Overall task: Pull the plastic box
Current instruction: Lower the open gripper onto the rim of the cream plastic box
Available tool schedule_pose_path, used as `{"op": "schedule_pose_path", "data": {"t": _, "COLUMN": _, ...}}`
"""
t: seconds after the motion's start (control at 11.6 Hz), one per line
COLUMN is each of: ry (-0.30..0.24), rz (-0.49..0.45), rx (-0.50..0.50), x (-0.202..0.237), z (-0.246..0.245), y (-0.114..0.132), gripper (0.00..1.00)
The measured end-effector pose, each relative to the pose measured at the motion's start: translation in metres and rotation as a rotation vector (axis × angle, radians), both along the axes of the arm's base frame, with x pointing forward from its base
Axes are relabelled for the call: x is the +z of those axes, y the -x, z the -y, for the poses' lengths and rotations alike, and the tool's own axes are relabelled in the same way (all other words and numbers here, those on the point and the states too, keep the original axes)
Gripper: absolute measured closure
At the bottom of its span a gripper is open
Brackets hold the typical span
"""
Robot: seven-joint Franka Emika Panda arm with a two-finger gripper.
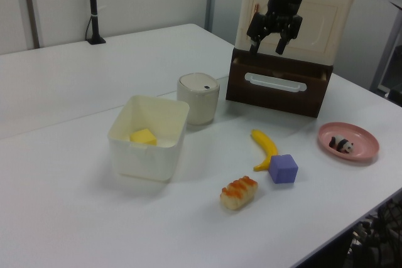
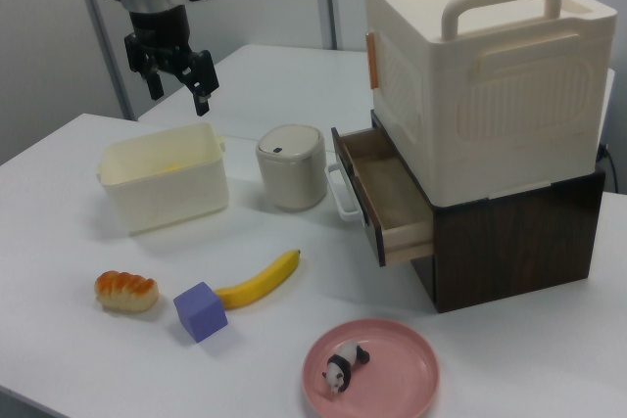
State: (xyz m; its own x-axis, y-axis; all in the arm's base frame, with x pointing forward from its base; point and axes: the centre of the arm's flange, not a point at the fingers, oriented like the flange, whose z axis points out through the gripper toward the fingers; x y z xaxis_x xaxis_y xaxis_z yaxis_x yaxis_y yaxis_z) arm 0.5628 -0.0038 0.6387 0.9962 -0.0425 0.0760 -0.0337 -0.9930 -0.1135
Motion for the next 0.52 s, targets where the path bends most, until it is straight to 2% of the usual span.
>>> {"op": "schedule_pose_path", "data": {"t": 0.35, "ry": -0.002, "rz": 0.014, "rx": 0.003, "x": 0.001, "z": 0.000, "y": -0.002, "gripper": 0.00}}
{"op": "schedule_pose_path", "data": {"t": 0.52, "ry": -0.003, "rz": 0.047, "rx": 0.039, "x": -0.008, "z": -0.008, "y": -0.014, "gripper": 0.00}}
